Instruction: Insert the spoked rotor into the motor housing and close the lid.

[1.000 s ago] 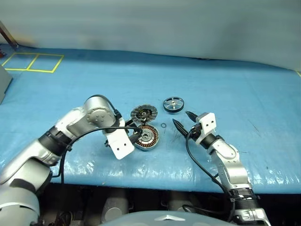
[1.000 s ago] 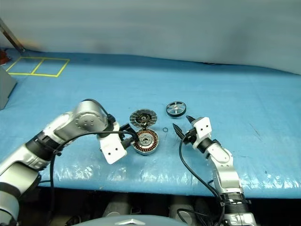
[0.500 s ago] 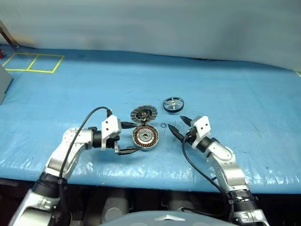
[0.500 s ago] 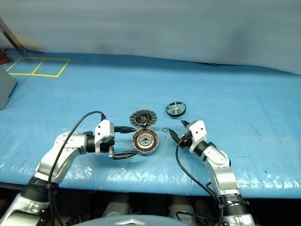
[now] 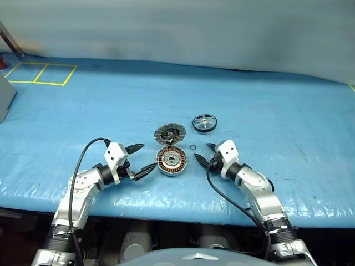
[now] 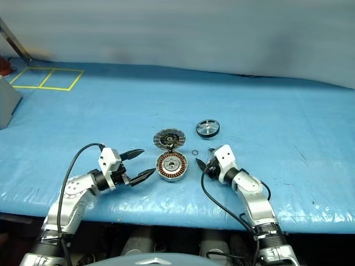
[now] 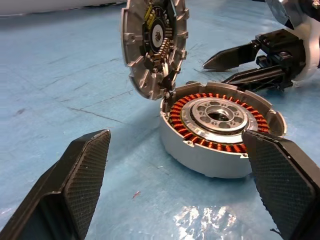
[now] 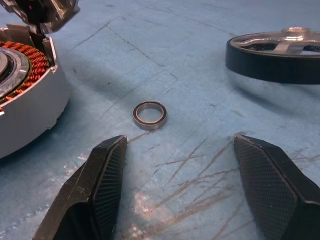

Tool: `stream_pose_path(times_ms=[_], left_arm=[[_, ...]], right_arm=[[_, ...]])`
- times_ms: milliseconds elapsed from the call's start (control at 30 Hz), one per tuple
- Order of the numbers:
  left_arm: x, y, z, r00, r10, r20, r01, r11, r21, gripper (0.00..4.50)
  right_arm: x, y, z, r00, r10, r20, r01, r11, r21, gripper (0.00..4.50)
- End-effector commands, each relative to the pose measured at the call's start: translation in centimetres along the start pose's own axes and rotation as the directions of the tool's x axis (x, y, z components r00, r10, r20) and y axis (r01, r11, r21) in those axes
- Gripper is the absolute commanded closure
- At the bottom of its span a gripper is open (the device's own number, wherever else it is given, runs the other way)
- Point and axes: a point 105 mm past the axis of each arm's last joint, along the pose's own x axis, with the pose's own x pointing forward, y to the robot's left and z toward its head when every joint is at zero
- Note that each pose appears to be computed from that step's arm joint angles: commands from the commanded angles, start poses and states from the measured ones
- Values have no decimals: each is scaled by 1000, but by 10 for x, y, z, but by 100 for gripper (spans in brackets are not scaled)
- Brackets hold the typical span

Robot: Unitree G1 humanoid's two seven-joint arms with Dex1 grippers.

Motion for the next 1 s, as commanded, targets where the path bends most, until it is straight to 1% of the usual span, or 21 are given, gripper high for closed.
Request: stream_pose_path(times_ms=[33,233,367,400,467,533,567,667,867,933,1000], left_arm=[[3,0,10,998,1,70,-4,999,44,3],[2,-2,7,997,-11,77,7,999,48,3],[-1,1,11,997,-13,80,8,998,59,3],[-2,1,12,997,-14,80,9,998,61,0],[-3,3,13,997,-17,78,12,998,63,0],[-4,3,12,997,-20,75,16,998,63,0],[-4,3,12,997,-22,74,17,998,63,0],[-4,1,12,997,-31,75,27,998,53,0],[-4,-2,12,996,-58,74,54,997,52,0],[-5,-2,11,995,-68,74,64,997,54,0],[-6,-3,11,994,-81,75,77,995,59,0]], right_arm=[[8,0,5,1000,0,21,0,1000,1,97],[17,5,6,999,31,14,-31,1000,2,97],[19,7,2,999,43,-8,-43,999,4,97],[19,7,0,999,42,-16,-42,999,-1,134],[19,7,-2,999,39,-25,-39,999,-4,180],[19,7,-3,999,35,-32,-35,999,-10,244],[18,6,-3,999,33,-37,-33,999,-16,284],[18,5,-4,999,23,-41,-24,999,-29,377],[11,0,-4,999,-3,-39,2,1000,-25,381],[3,-3,3,1000,-19,-9,19,1000,-22,383],[-4,-1,13,1000,2,28,-1,1000,-27,383]])
